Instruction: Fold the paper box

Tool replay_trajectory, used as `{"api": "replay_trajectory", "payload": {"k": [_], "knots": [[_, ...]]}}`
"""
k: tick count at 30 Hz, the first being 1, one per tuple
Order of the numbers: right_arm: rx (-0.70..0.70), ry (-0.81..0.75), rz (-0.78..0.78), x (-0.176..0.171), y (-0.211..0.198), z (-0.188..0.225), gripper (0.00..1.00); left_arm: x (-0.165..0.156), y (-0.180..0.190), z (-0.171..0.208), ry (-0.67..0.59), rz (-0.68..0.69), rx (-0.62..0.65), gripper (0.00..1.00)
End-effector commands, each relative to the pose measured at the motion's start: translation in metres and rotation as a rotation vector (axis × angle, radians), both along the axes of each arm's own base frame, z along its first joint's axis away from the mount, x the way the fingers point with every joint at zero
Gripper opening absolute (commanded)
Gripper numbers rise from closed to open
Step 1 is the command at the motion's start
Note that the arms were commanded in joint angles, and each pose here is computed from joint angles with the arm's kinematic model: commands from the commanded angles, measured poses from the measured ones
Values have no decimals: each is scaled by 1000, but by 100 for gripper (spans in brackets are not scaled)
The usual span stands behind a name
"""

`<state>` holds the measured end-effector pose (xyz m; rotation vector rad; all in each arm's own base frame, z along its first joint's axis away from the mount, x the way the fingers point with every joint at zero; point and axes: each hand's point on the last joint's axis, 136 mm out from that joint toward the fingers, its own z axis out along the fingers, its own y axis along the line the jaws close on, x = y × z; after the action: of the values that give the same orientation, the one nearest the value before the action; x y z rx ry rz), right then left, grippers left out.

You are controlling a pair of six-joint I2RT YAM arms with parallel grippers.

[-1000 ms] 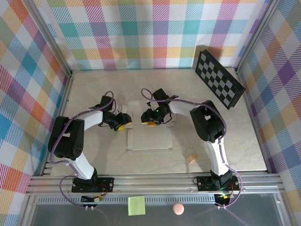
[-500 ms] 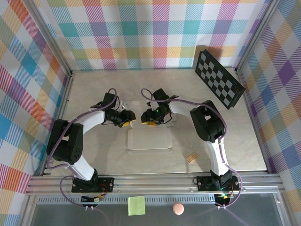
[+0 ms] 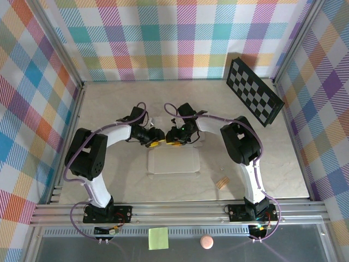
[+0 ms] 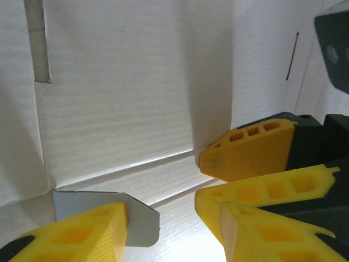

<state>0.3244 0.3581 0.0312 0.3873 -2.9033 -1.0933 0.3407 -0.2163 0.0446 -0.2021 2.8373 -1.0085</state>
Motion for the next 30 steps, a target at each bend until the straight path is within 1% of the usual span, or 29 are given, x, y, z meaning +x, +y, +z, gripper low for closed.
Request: {"api": "replay_trajectory", "payload": {"k": [1,3,7,10,13,15,19,22,30], "knots": [[-58,41,19,-13,-8,-18,35,-11,-4,-20,62,-10,13,47],[-63,44,18,-14,-9,-19,32,-9,-4,-22,42,-4,10,46],[-64,38,18,-13,-9,-17,29,-13,0,-31,55,1,26,46],[-60,29,18,-11,-8,-12,29,-15,0,-31,58,0,23,44],[-49,7,21,-8,-7,1,30,-9,-3,-6,3,-1,2,44],[-36,-15,12,-2,-8,13,32,-7,2,12,-39,-2,24,44],[22,-56,-25,18,-7,40,39,4,15,45,-118,18,66,47],[49,-79,-52,39,-8,54,41,14,26,57,-145,49,71,48],[85,-87,-111,96,-5,58,42,38,49,62,-151,134,61,51]]}}
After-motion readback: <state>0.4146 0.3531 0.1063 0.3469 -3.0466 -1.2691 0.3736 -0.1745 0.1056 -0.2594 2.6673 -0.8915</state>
